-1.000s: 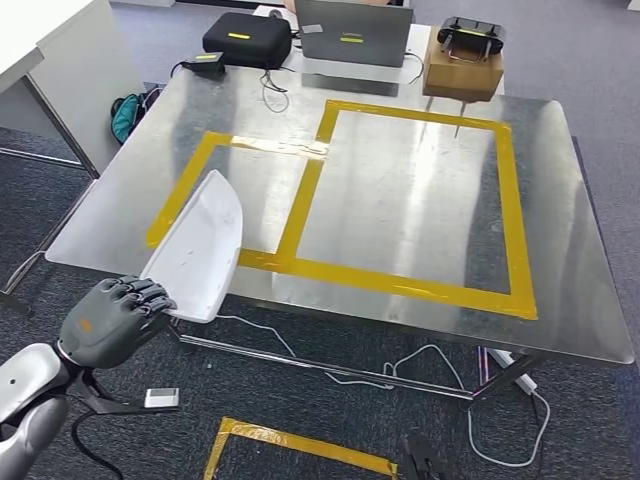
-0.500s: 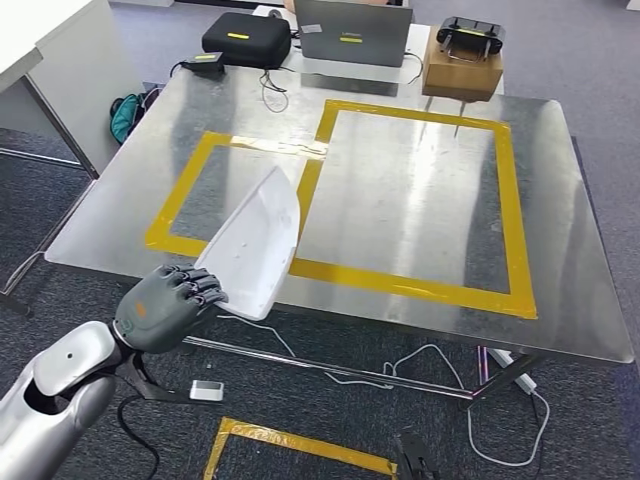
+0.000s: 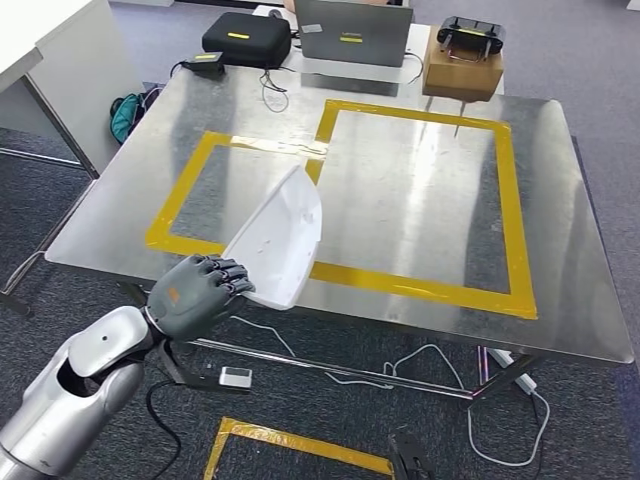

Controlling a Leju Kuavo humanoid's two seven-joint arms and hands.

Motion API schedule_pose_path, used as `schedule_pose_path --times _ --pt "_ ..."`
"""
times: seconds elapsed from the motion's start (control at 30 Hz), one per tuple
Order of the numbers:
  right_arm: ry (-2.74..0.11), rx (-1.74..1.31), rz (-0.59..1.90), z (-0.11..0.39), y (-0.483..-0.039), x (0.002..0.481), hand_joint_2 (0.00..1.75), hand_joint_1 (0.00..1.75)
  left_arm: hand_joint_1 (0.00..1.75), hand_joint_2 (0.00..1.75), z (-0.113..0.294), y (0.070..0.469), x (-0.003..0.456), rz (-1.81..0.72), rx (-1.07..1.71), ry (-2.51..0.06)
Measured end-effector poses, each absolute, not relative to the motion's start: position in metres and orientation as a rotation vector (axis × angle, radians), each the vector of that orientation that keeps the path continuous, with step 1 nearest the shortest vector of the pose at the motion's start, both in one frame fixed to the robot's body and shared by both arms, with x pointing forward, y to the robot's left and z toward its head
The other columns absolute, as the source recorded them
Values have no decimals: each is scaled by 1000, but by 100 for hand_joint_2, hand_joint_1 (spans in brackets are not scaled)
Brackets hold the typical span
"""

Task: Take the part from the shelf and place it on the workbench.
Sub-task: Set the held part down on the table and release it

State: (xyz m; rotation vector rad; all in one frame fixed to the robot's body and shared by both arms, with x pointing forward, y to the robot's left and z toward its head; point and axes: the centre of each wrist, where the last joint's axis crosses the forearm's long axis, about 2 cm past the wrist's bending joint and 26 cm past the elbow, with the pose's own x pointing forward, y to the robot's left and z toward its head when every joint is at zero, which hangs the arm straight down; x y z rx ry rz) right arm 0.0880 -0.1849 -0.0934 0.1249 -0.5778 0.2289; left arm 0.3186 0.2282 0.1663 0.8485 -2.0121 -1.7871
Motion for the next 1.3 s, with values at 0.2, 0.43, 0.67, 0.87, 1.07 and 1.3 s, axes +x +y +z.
schedule_pose_path --times 0.2,0.43,0.67,0.87,1.07,1.3 --pt "-579 131 232 -93 -184 88 0 0 145 175 165 223 324 -1792 856 -1978" --pt "-579 141 225 -93 -183 88 0 0 145 175 169 223 338 -1756 894 -1905" --pt "-583 146 210 -93 -182 88 0 0 145 175 169 227 353 -1707 930 -1809" --pt "-586 148 207 -93 -182 88 0 0 145 175 169 223 360 -1693 947 -1766" --pt "-586 150 208 -93 -182 88 0 0 145 175 167 220 362 -1691 942 -1752" --pt "-586 150 207 -93 -182 88 0 0 145 175 166 218 363 -1682 950 -1728"
